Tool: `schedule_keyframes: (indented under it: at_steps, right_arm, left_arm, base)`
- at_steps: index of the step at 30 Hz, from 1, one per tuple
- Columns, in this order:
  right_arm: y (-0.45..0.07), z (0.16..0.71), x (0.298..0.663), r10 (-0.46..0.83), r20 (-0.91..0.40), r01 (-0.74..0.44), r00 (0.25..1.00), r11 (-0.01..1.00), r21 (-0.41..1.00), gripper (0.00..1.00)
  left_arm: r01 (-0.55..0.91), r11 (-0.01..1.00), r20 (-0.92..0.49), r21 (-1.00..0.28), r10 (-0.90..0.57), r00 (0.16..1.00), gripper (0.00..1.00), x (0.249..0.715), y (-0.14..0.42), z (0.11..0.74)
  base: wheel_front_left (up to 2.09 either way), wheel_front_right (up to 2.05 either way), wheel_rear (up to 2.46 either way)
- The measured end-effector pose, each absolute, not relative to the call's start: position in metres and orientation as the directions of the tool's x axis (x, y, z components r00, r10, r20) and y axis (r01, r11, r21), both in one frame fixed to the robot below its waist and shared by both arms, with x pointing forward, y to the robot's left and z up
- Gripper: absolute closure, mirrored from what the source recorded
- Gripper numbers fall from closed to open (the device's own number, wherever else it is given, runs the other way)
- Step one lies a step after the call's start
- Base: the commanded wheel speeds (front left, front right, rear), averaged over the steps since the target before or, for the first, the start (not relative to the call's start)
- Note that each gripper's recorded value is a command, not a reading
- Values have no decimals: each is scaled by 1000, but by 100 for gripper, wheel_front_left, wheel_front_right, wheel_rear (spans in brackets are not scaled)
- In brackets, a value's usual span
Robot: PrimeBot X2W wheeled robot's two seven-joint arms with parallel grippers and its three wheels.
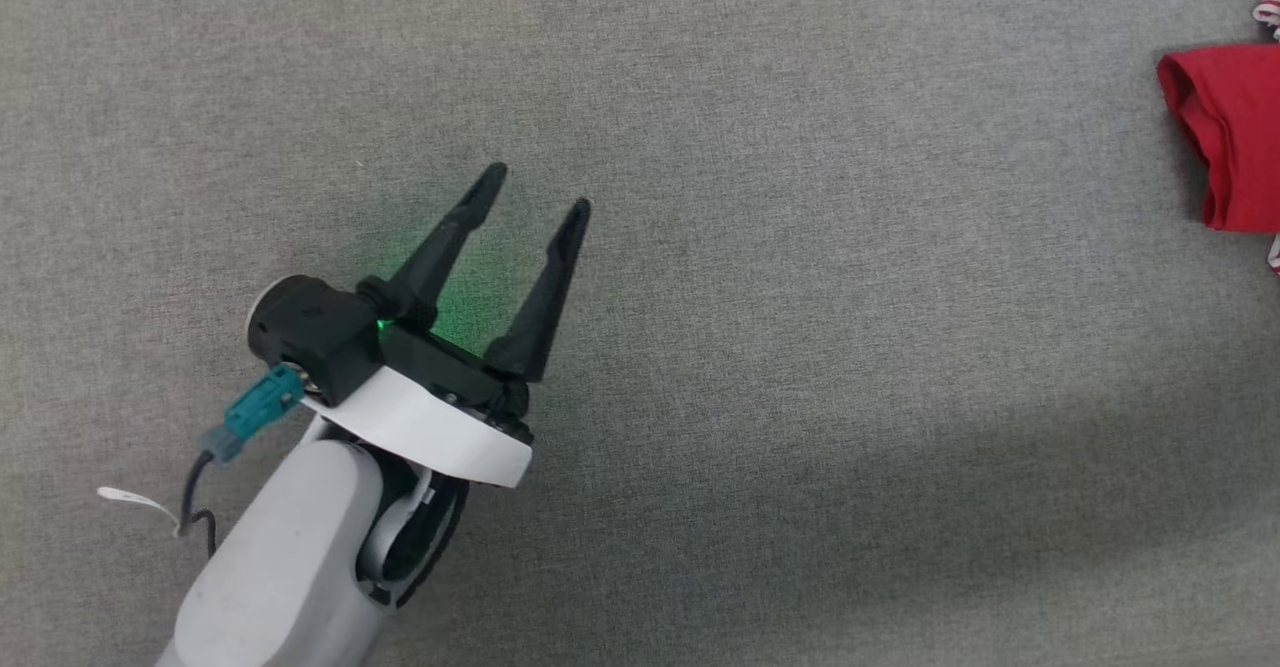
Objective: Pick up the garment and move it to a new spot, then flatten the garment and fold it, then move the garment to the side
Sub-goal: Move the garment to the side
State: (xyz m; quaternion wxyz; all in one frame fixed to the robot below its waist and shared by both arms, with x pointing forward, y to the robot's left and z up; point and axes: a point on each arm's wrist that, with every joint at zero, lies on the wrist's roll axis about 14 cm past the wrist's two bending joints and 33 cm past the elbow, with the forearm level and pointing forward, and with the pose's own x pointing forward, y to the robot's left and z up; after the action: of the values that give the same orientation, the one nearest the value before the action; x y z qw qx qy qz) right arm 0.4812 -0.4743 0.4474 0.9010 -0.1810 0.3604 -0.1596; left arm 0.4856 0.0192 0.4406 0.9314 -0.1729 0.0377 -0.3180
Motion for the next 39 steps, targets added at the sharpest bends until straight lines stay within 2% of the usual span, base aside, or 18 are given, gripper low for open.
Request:
schedule_keyframes:
  at_steps: [1, 2, 12, 22, 29, 39]
  right_arm:
    - [-474, 447, 482, -417, -591, 158, 690, 884, -439, 9]
    - [-473, 447, 483, -416, -589, 163, 693, 886, -434, 0]
    - [-471, 464, 487, -406, -546, 194, 733, 893, -405, 0]
    - [-452, 496, 493, -342, -445, 204, 828, 922, -329, 0]
    - [-412, 516, 499, -226, -299, 157, 927, 958, -238, 0]
    - [-355, 543, 489, -69, -104, 52, 992, 986, -160, 0]
  left_arm:
    - [574, 743, 42, -345, -598, 800, 0, 487, 22, 442]
    - [568, 747, 48, -344, -591, 805, 0, 489, 24, 443]
    - [512, 790, 78, -339, -519, 851, 0, 493, 49, 459]
    - [446, 842, 103, -303, -437, 894, 0, 482, 81, 480]
    - [369, 886, 118, -280, -350, 929, 0, 465, 113, 497]
    - [235, 943, 124, -235, -211, 970, 0, 433, 164, 513]
  base:
    - [0, 0, 0]
    - [0, 0, 0]
    - [0, 0, 0]
    - [0, 0, 0]
    - [0, 0, 0]
    - [0, 0, 0]
